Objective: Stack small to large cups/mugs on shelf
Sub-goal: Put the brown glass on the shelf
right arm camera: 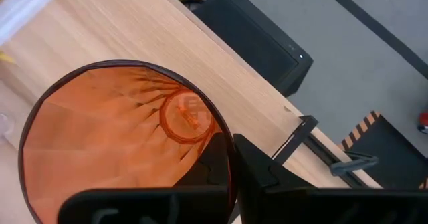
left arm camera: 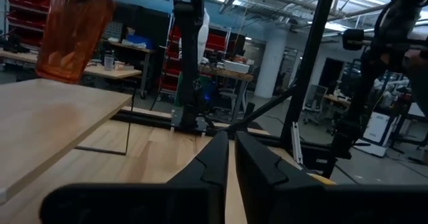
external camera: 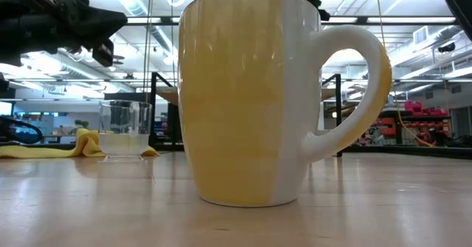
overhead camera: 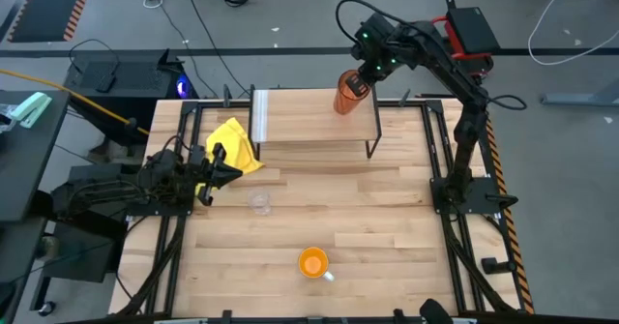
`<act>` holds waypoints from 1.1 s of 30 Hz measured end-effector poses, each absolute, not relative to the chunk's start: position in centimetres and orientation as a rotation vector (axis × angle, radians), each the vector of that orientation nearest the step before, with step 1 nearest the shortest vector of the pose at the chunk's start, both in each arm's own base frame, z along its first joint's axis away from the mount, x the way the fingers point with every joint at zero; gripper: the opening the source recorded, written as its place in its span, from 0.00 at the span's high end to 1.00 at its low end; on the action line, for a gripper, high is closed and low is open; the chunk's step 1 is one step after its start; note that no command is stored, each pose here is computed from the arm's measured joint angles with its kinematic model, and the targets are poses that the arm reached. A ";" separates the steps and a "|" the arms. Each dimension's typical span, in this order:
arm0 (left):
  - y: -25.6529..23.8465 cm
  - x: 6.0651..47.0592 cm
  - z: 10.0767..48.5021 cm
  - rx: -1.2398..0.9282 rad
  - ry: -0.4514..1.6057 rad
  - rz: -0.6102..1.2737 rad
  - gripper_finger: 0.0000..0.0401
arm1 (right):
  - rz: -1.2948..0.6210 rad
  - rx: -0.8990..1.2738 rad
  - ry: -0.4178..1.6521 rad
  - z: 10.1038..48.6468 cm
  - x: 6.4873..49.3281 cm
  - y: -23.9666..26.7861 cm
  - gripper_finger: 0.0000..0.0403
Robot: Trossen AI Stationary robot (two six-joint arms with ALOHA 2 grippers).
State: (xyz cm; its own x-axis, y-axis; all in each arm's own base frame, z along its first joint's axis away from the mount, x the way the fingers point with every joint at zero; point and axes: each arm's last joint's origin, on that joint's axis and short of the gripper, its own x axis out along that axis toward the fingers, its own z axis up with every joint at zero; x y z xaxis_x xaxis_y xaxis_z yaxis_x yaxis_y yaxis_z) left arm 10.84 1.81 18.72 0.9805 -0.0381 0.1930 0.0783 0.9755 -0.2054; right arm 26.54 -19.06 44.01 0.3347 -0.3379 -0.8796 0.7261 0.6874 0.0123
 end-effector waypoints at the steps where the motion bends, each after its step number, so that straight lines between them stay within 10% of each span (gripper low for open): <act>1: 1.8 10.8 18.8 -0.212 -0.195 -0.060 0.92 | -0.724 0.445 1.008 44.0 26.5 -19.0 0.98; 33: 1.8 10.8 18.9 -0.210 -0.204 -0.061 0.93 | -0.700 0.445 1.053 43.1 25.9 -20.3 0.98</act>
State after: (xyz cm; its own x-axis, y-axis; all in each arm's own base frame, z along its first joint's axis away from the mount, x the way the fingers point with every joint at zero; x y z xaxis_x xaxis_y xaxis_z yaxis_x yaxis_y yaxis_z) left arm 10.81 1.81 18.86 0.9775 -0.0385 0.2072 0.0811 0.9762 -0.2012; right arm 25.92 -20.26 43.13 0.3135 -0.3069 -0.8986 0.7094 0.7048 0.0068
